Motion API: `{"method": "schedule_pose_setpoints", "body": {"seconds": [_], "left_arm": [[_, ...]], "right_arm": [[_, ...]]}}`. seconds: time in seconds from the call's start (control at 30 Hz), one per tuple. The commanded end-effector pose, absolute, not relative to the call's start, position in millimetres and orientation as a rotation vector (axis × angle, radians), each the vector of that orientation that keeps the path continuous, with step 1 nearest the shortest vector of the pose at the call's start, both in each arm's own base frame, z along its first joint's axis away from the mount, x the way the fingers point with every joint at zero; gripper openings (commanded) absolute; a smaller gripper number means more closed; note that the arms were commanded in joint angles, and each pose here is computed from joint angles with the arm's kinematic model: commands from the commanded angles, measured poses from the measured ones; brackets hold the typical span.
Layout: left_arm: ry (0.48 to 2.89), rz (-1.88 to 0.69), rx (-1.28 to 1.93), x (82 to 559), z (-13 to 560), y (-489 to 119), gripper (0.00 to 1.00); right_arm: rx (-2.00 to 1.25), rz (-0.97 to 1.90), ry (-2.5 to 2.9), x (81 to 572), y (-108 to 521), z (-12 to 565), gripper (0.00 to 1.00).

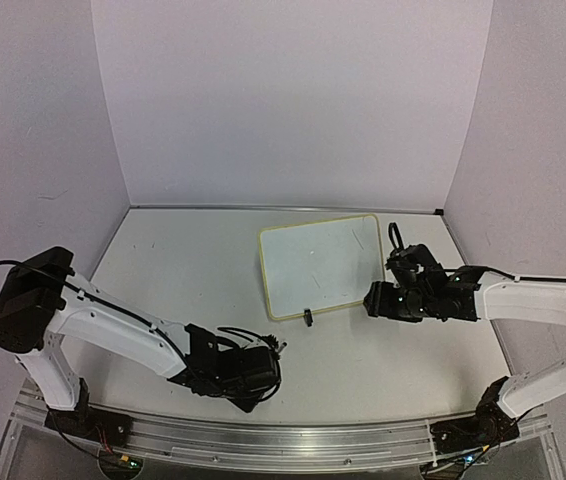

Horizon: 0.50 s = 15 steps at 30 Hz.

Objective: Write a sentence on the whiteboard
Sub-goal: Pick up the whiteboard marker from the corner of the board.

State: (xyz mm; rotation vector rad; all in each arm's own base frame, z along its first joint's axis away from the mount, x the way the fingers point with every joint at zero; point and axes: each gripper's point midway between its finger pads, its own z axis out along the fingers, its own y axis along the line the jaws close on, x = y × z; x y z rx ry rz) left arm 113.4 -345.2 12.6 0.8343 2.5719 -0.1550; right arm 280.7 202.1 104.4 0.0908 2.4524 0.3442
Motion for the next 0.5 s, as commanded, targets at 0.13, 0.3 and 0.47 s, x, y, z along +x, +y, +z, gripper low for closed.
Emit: {"method": "schedule_pose_setpoints", "body": {"seconds": [0.13,0.3,0.47], "left_arm": [[2.375,-0.4,0.947,112,67,-360,0.0],[2.267,-0.537,1.05,102,99,-366,0.0],[2.172,-0.696,1.127,97,134,-366,0.0]], "right_arm": [[-0.231,0.641,2.455,267,246,141,0.68],[-0.351,0.901,2.487,252,261,149,0.69],[-0.571,1.22,2.451,217,288,171,0.72]]}}
